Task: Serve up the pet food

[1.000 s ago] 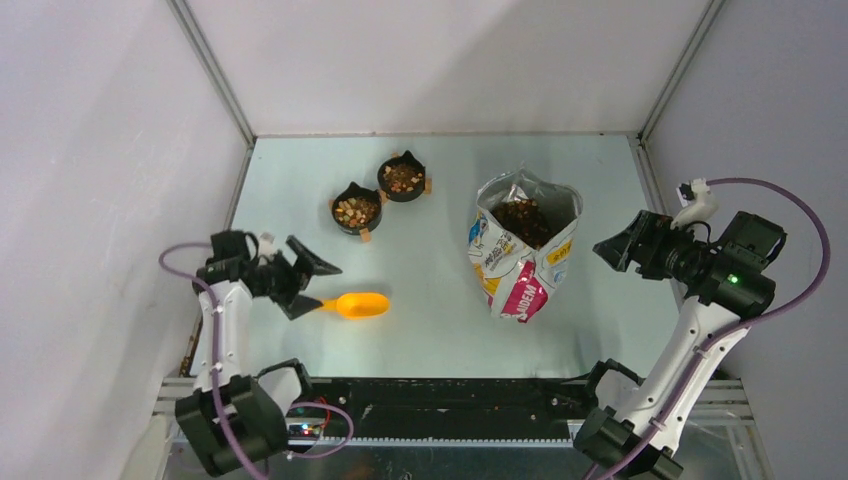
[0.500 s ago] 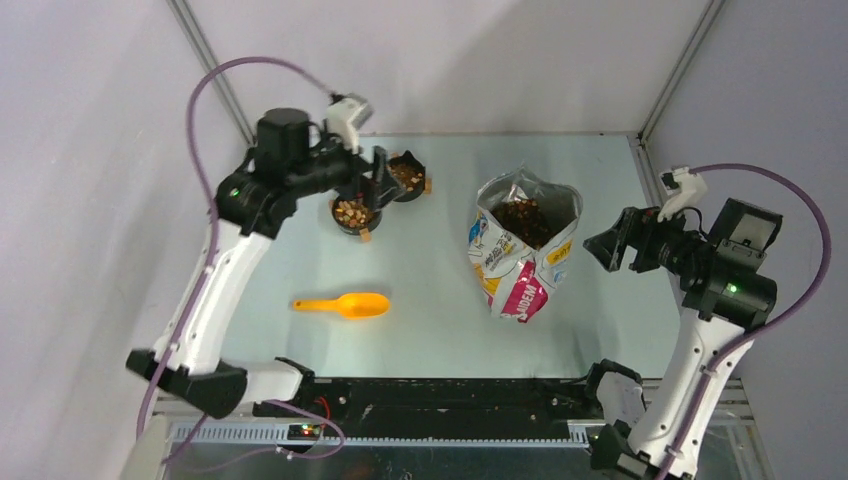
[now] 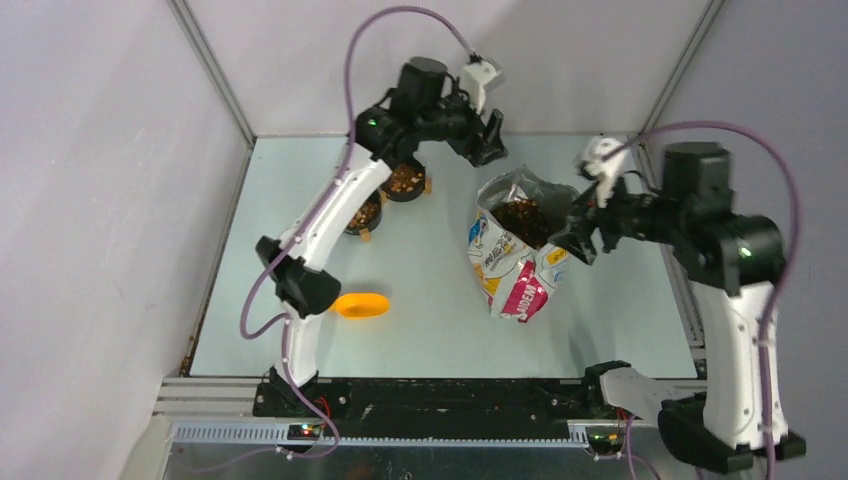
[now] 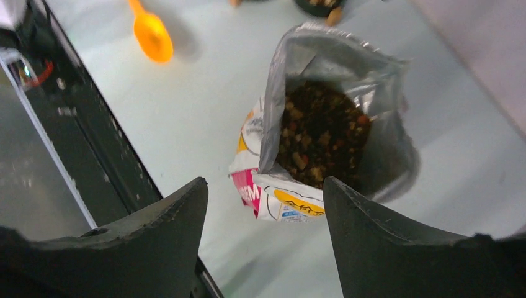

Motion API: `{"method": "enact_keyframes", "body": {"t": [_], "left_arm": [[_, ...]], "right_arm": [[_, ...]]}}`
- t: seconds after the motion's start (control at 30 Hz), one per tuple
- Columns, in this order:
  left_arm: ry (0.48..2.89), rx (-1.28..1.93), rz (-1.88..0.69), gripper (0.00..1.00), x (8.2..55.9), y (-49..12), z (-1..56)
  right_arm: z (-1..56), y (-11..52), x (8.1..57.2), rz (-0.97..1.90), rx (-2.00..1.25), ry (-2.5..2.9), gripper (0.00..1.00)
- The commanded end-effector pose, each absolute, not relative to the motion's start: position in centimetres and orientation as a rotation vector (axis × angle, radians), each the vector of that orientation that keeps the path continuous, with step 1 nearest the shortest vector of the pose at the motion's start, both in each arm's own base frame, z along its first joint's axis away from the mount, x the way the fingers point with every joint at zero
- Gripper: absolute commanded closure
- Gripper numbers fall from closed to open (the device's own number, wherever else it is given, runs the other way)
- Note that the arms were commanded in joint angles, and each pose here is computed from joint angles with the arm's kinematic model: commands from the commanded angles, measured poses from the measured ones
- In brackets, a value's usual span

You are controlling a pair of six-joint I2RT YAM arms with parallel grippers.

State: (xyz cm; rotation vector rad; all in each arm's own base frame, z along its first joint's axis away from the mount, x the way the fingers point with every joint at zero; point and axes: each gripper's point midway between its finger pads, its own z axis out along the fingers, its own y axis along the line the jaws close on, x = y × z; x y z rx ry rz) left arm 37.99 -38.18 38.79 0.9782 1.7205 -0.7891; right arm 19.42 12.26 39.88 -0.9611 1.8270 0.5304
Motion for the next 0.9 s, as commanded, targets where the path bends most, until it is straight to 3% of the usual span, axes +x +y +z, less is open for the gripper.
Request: {"method": "enact_keyframes", "body": {"t": [0.0, 0.27, 0.43, 0.57, 0.77, 0.87], "left_arm": [[1.764, 1.027, -0.861, 0.21, 37.0, -41.7, 35.9], [1.865, 0.949, -0.758, 0.33, 39.6, -42.4, 31.9], [1.889, 0.935, -0.750, 0.50, 40.1, -42.6, 30.8], [1.912, 0.914, -0.767, 0.58, 40.2, -42.7, 30.4], [1.929, 0.917, -0.759, 0.64, 40.4, -42.4, 29.7], [1.953, 0.929, -0.748, 0.75, 40.5, -42.2, 28.8]], "right_arm": [[34.6, 12.8, 21.8, 0.367, -1.171, 1.941, 0.30], [31.2, 16.1, 24.6, 0.310, -1.311, 1.944, 0.38], [28.9, 17.3, 25.7, 0.287, -1.368, 1.937, 0.41], [26.5, 17.3, 26.1, 0.223, -1.427, 1.977, 0.44], [27.2, 17.9, 25.4, 0.195, -1.485, 1.935, 0.64], [27.8, 18.1, 23.6, 0.228, -1.539, 1.925, 0.83]]}}
